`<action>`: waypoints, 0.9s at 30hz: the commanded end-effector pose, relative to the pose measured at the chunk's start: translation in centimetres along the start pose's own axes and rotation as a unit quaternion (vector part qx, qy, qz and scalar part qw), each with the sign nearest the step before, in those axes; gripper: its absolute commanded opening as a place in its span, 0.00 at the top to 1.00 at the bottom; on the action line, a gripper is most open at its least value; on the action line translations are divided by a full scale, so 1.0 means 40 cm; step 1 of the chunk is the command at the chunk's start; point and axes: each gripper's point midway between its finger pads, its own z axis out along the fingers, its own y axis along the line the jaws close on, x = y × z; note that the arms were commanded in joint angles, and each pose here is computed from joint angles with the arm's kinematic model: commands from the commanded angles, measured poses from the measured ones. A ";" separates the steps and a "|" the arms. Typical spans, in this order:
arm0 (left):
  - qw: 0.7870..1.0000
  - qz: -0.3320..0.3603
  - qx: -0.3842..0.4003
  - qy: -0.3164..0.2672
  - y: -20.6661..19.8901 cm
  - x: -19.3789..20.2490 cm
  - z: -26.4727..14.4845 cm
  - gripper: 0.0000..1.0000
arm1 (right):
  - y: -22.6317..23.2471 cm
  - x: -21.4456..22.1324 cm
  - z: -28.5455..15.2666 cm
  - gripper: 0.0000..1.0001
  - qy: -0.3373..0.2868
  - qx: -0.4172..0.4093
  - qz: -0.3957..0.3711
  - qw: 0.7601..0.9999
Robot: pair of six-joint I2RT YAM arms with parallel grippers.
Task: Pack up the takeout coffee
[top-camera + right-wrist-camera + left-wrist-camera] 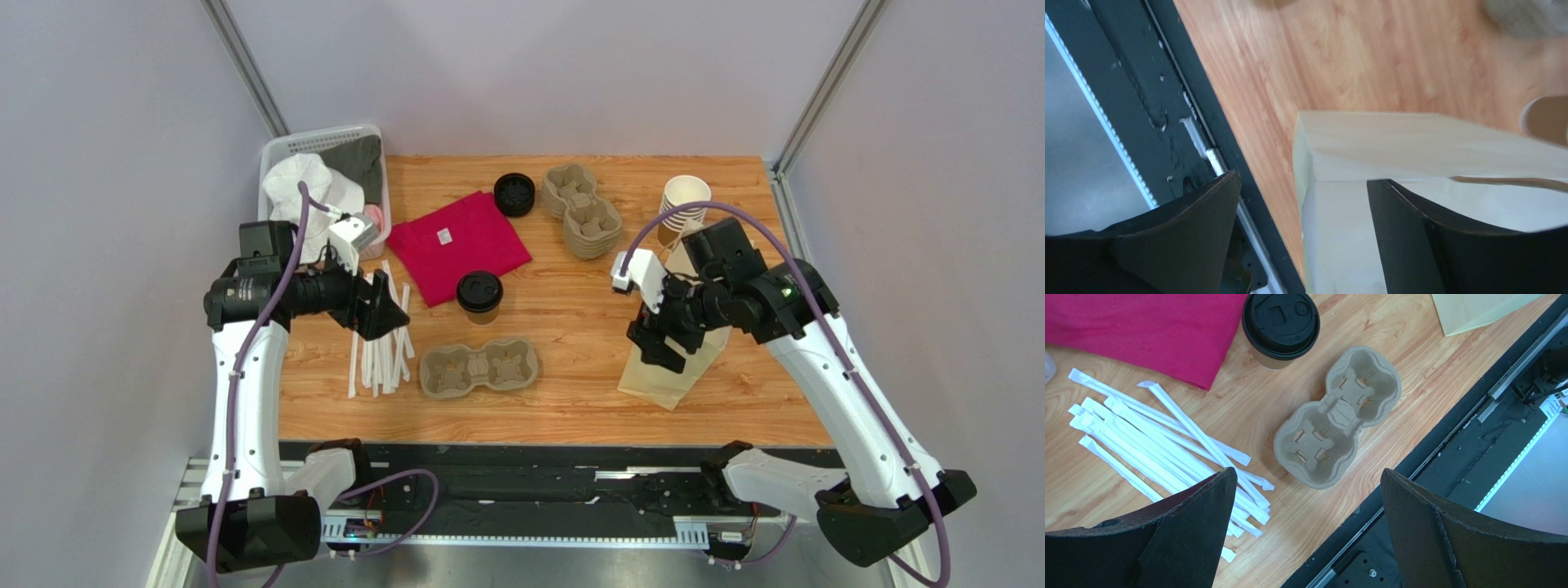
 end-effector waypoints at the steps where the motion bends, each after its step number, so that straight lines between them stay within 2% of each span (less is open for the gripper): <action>1: 1.000 0.030 -0.002 -0.008 0.005 -0.007 0.002 0.04 | 0.080 -0.065 -0.118 0.12 -0.036 -0.041 -0.018 0.998; 2: 1.000 0.028 -0.002 -0.007 0.006 -0.004 0.003 0.04 | 0.081 -0.103 -0.172 0.05 -0.065 -0.026 -0.026 0.997; 3: 1.000 0.025 -0.006 -0.004 0.010 -0.001 0.003 0.04 | 0.076 -0.122 -0.185 0.05 -0.071 -0.024 -0.028 0.997; 6: 1.000 0.006 -0.015 0.006 0.018 0.018 0.008 0.03 | 0.052 -0.184 -0.269 0.05 -0.116 0.026 -0.032 0.992; 8: 0.999 -0.027 -0.019 0.015 0.018 0.039 0.016 0.03 | 0.011 -0.202 -0.287 0.06 -0.122 0.058 -0.021 0.991; 10: 0.998 -0.054 -0.022 0.018 0.024 0.056 0.027 0.03 | -0.050 -0.214 -0.312 0.08 -0.138 0.084 0.013 0.987; 11: 0.997 -0.078 -0.024 0.016 0.021 0.061 0.030 0.03 | -0.110 -0.192 -0.336 0.09 -0.142 0.117 0.056 0.981; 13: 0.994 -0.098 -0.043 0.005 0.042 0.058 0.035 0.03 | -0.155 -0.182 -0.345 0.09 -0.145 0.122 0.065 0.980; 17: 0.989 -0.124 -0.079 -0.019 0.075 0.029 0.026 0.04 | -0.284 -0.099 -0.330 0.12 -0.101 0.147 0.107 0.978; 20: 0.980 -0.187 -0.065 -0.032 0.077 0.013 0.039 0.04 | -0.340 -0.055 -0.321 0.15 -0.081 0.152 0.112 0.979; 21: 0.973 -0.225 -0.040 -0.038 0.059 0.006 0.051 0.07 | -0.359 -0.040 -0.306 0.16 -0.072 0.145 0.115 0.980; 23: 0.967 -0.255 -0.008 -0.031 0.048 0.015 0.072 0.08 | -0.382 -0.005 -0.281 0.19 -0.051 0.135 0.110 0.983; 27: 0.946 -0.325 -0.007 -0.017 0.061 0.057 0.107 0.10 | -0.412 0.053 -0.233 0.22 -0.015 0.111 0.110 0.988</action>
